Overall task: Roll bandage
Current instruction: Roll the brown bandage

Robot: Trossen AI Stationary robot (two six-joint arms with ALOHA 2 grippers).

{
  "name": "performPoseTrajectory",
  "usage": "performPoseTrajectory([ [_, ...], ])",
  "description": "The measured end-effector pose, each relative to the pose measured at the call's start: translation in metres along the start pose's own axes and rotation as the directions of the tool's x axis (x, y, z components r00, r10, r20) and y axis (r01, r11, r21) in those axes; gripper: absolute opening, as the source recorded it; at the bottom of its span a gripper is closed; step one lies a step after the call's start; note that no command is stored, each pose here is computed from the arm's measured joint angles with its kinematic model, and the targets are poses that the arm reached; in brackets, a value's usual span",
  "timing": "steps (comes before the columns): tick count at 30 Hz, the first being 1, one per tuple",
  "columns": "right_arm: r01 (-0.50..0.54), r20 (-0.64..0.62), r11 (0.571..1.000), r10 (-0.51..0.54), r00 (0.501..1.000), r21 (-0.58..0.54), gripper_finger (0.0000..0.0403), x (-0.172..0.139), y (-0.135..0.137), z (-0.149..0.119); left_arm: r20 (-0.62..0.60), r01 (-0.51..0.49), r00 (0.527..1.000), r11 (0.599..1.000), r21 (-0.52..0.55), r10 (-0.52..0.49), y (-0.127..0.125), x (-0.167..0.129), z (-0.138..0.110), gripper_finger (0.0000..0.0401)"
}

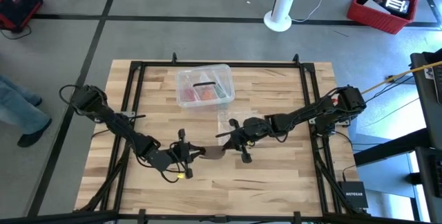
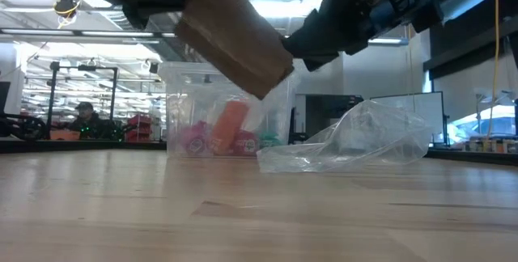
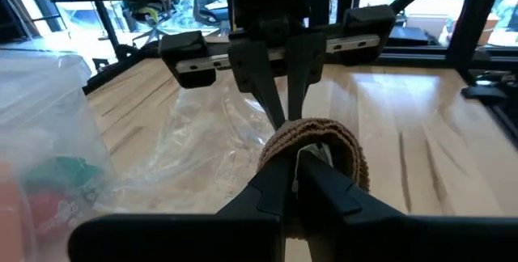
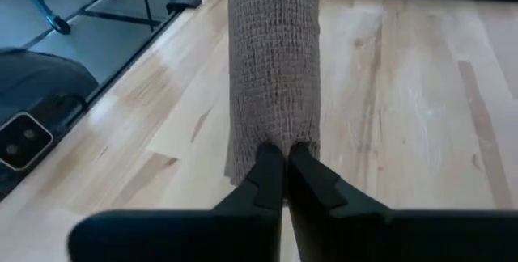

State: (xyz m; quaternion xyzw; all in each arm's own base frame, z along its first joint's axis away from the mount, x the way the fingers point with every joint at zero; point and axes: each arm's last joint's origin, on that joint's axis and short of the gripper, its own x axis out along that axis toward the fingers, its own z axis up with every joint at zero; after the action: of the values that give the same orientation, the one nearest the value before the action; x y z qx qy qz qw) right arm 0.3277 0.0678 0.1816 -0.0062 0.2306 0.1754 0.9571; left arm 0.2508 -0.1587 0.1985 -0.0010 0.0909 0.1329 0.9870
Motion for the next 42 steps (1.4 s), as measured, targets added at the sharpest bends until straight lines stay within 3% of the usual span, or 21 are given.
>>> performPoseTrajectory([
  [8, 0.023, 0.022, 0.999, -0.022, 1.0, -0.033, 0.0008, 0.001, -0.001, 0.004, -0.017, 0.001, 1.0, 0.998, -0.06, -0.002, 0.009, -0.013, 0.013, 0.0015],
  [14, 0.037, 0.0, 0.998, -0.037, 0.999, -0.049, 0.0005, 0.001, -0.001, 0.004, -0.103, 0.087, 0.991, 0.996, 0.006, -0.086, 0.011, -0.018, 0.01, 0.0015],
  [17, 0.102, -0.023, 0.992, -0.104, 0.994, -0.075, 0.0004, 0.001, -0.003, 0.001, -0.108, 0.122, 0.987, 0.992, 0.037, -0.117, 0.014, -0.033, 0.035, 0.0015],
  [21, 0.242, -0.014, 0.952, -0.249, 0.968, -0.189, 0.0004, 0.006, -0.008, -0.001, -0.082, 0.125, 0.989, 0.992, 0.016, -0.123, 0.028, -0.051, 0.067, 0.0015],
  [24, 0.362, -0.004, 0.877, -0.383, 0.924, -0.315, 0.0003, 0.012, -0.013, -0.006, -0.055, 0.114, 0.992, 0.993, -0.036, -0.116, 0.034, -0.051, 0.073, 0.0015],
  [28, 0.441, 0.053, 0.799, -0.462, 0.885, -0.408, 0.0003, 0.027, -0.019, -0.008, -0.084, 0.071, 0.994, 0.997, -0.038, -0.074, 0.033, -0.037, 0.06, 0.0015],
  [32, 0.441, 0.001, 0.739, -0.512, 0.859, -0.51, 0.0003, 0.051, -0.024, -0.018, -0.137, 0.02, 0.99, 0.999, -0.041, -0.025, 0.029, -0.02, 0.043, 0.0015],
  [38, 0.305, -0.108, 0.754, -0.443, 0.89, -0.582, 0.0004, 0.069, -0.009, -0.045, -0.235, -0.053, 0.971, 0.997, -0.057, 0.038, 0.02, 0.005, 0.007, 0.0015],
  [42, 0.279, -0.124, 0.744, -0.436, 0.892, -0.607, 0.0005, 0.071, 0.007, -0.048, -0.273, -0.082, 0.96, 0.993, -0.083, 0.056, 0.015, 0.012, -0.008, 0.0015],
])
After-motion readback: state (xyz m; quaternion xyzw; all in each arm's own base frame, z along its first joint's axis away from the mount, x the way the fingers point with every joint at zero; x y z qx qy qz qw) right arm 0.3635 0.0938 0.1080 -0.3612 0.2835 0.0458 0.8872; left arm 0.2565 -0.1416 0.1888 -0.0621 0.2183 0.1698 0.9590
